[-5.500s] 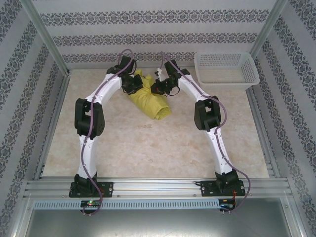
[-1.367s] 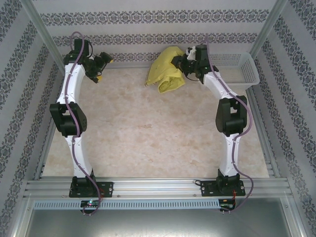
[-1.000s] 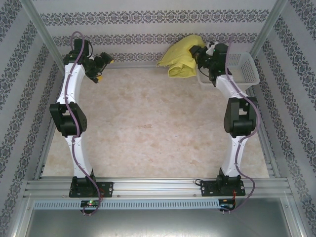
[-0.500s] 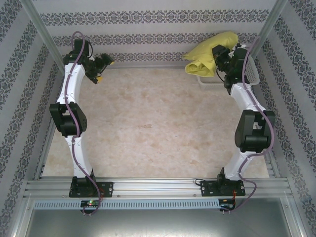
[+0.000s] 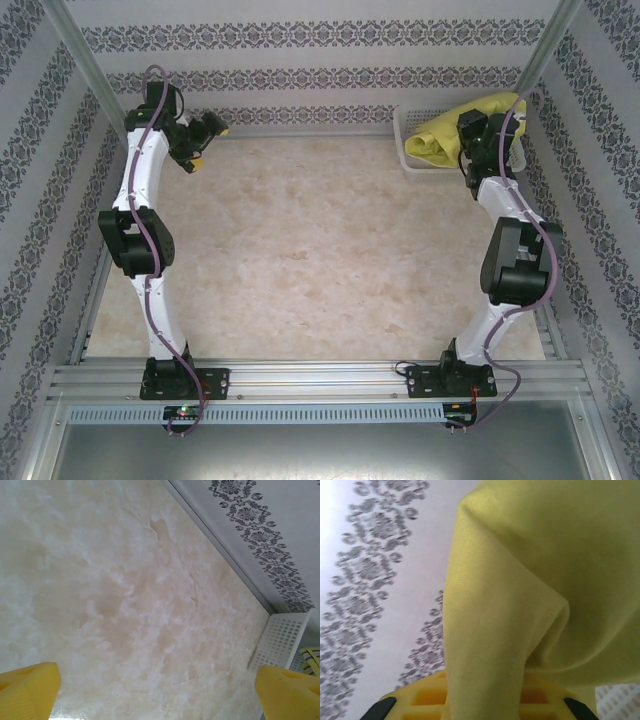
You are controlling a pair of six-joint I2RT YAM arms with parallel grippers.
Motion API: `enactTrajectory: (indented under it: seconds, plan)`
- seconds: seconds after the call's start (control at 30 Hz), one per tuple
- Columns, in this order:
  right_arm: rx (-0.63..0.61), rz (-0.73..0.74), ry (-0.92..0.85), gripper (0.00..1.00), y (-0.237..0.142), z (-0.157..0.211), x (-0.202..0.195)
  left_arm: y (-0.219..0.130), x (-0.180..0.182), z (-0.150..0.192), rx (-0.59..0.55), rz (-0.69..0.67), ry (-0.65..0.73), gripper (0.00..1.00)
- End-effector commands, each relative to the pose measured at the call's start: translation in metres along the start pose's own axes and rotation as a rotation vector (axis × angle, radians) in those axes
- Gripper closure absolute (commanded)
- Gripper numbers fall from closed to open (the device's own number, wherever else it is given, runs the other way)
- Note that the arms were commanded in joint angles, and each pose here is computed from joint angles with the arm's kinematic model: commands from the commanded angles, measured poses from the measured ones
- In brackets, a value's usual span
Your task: Roll up the long pants
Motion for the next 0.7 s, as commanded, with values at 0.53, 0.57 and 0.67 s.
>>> enactTrajectory:
  seconds: [0.53,0.57,0.67]
  plan:
    - [-0.265,-0.092,0.01,1.0,0.071,-0.008,-0.006,0.001,0.006,-0.014,0.007,-0.004,0.003,0.0]
    - [-0.266,-0.085,0.008,0.93,0.07,-0.006,-0.007,0.001,0.006,-0.014,0.01,-0.007,0.003,0.0]
    - [-0.259,-0.066,0.012,0.54,0.066,-0.003,-0.007,0.0,0.006,-0.011,0.024,-0.006,0.011,0.0]
Point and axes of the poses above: each hand's point on the last joint's axis, 136 mm out from that joint toward the fingers, its own y axis out along the fingers, its own x axis along the line the jaws close on, z = x × y, the point moved 7 cm from there along -y, back along the fingers, and after that the axes turned 12 degrees about -y, right-handed, at the moved point
